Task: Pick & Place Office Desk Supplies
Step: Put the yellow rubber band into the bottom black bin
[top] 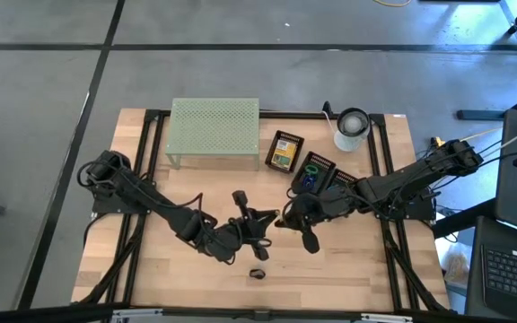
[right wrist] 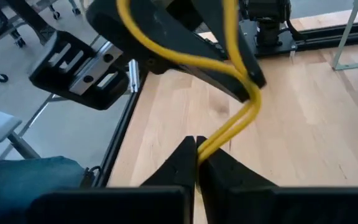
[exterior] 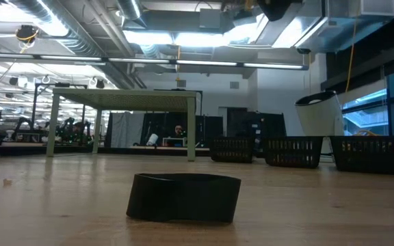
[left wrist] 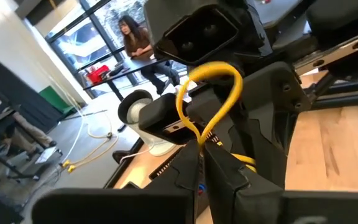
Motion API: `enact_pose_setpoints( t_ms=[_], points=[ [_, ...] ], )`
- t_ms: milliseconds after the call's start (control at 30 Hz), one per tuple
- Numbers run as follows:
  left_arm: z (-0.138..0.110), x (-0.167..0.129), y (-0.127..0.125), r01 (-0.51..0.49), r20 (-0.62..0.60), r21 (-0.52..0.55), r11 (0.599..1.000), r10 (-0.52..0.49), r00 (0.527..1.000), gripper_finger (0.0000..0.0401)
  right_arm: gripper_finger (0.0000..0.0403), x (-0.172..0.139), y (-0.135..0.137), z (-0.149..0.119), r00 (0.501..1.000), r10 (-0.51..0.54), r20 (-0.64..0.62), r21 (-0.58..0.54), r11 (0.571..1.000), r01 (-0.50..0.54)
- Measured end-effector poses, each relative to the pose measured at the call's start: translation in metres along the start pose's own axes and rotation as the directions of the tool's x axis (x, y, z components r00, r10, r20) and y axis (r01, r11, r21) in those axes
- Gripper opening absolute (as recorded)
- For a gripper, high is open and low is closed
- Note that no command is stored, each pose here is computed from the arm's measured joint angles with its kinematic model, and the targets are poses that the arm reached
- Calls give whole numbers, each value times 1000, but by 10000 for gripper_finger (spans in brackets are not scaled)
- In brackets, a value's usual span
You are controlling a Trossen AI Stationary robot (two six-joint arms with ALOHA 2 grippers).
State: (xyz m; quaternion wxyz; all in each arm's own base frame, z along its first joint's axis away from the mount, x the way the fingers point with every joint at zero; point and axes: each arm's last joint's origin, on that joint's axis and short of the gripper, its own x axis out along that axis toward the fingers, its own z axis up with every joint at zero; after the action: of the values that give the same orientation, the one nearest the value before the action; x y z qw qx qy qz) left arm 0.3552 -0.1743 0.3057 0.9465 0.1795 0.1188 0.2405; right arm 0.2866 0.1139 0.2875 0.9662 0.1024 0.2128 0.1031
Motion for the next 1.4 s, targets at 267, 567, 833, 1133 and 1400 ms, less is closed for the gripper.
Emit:
enact_pose_setpoints(
  t_ms=[267, 567, 833, 1133, 1400],
  points=[
    [1, -12, -7, -19, 3, -37, 999, 19, 1000, 85, 4, -3, -1, 1, 1000, -4, -6, 87, 996, 4],
    [-13, -23, -13, -13, -73, -48, 999, 9, 997, 148, 2, -37, -16, 2, 972, -169, -163, 160, 968, 195],
    [-26, -29, -15, -25, -138, -92, 995, 12, 990, 145, 1, -66, -33, -18, 826, -347, -444, 223, 850, 477],
    [-28, -35, -17, -15, -148, -80, 997, 3, 989, 140, 0, -91, -43, -44, 555, -438, -707, 156, 670, 726],
    [-28, -37, -18, -10, -146, -79, 997, -2, 989, 140, 0, -103, -45, -50, 437, -475, -764, 90, 592, 801]
  ],
)
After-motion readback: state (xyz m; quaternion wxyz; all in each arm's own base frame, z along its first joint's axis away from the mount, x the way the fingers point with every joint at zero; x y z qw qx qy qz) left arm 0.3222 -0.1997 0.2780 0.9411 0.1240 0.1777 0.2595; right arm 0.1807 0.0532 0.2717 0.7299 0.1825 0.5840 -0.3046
